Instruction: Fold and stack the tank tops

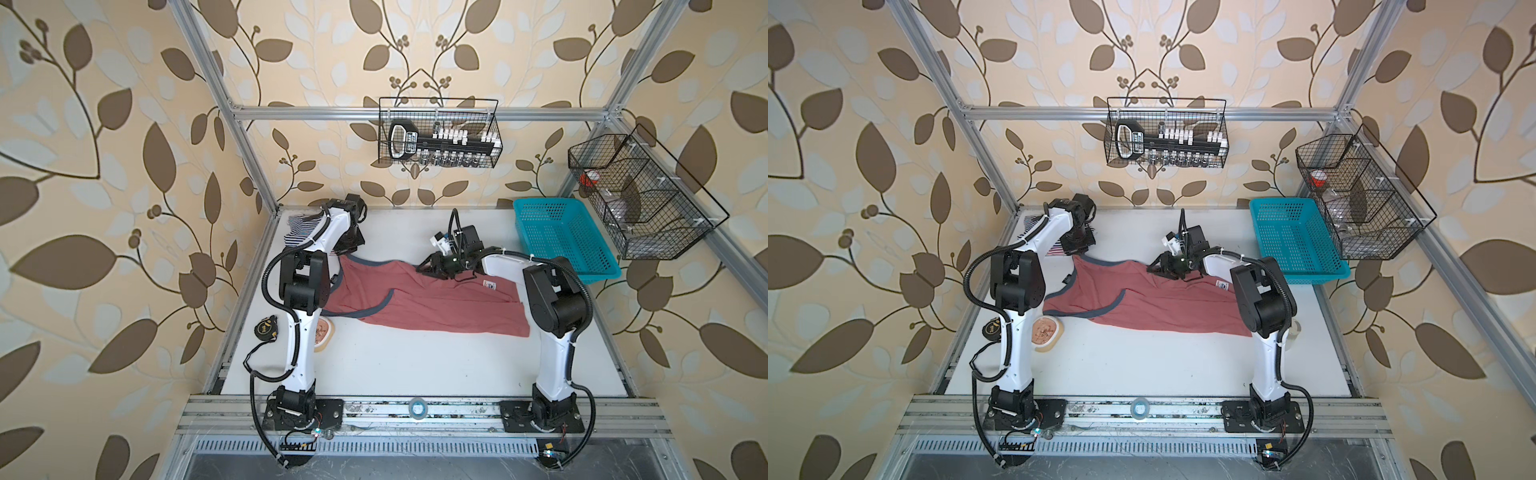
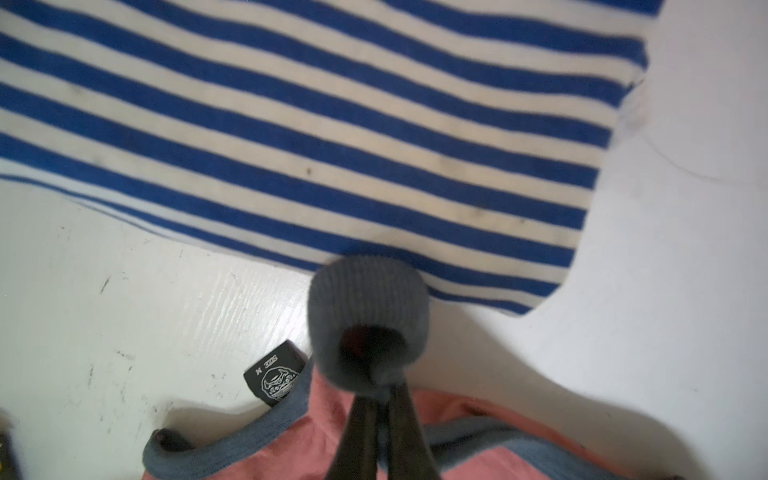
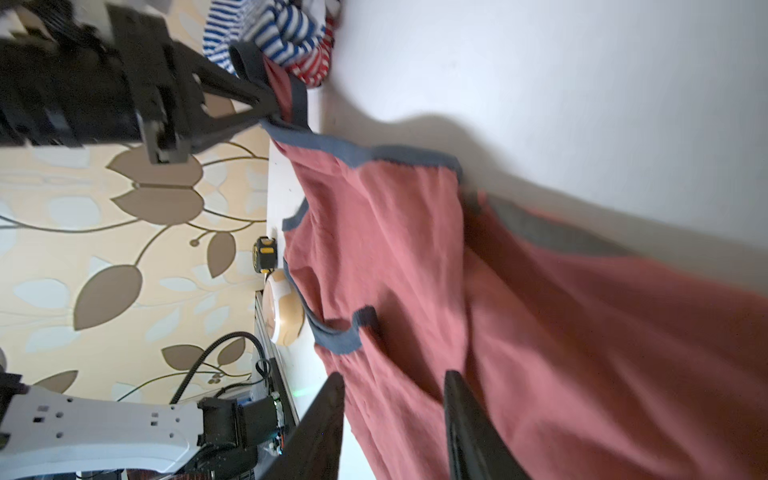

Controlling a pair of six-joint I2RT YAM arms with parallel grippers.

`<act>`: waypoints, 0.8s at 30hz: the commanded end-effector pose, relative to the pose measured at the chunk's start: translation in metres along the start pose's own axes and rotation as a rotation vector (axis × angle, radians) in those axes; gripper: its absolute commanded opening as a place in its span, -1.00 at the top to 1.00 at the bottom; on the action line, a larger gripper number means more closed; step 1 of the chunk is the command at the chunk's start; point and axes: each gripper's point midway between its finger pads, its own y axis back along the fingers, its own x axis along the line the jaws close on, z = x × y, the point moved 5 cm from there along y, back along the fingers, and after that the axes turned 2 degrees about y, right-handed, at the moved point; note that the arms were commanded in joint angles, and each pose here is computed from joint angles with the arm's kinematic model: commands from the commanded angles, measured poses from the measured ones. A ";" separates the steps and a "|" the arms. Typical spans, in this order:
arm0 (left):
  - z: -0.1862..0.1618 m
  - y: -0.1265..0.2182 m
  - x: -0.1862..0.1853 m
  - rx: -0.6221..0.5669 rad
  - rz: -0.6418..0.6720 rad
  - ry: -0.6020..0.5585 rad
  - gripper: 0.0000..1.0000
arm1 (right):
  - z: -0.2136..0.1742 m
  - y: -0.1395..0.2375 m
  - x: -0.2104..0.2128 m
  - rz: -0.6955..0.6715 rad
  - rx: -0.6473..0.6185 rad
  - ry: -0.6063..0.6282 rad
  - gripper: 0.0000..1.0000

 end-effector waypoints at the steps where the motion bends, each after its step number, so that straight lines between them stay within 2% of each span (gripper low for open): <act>1: -0.002 0.007 0.006 0.007 0.003 -0.007 0.85 | 0.004 -0.016 -0.011 0.016 0.031 -0.075 0.19; 9: -0.002 0.005 0.006 0.008 0.005 -0.010 0.85 | -0.002 -0.026 -0.030 -0.047 0.087 -0.132 0.20; 24: -0.005 0.004 0.008 0.014 0.014 -0.011 0.85 | 0.020 -0.054 -0.025 0.151 0.017 -0.223 0.25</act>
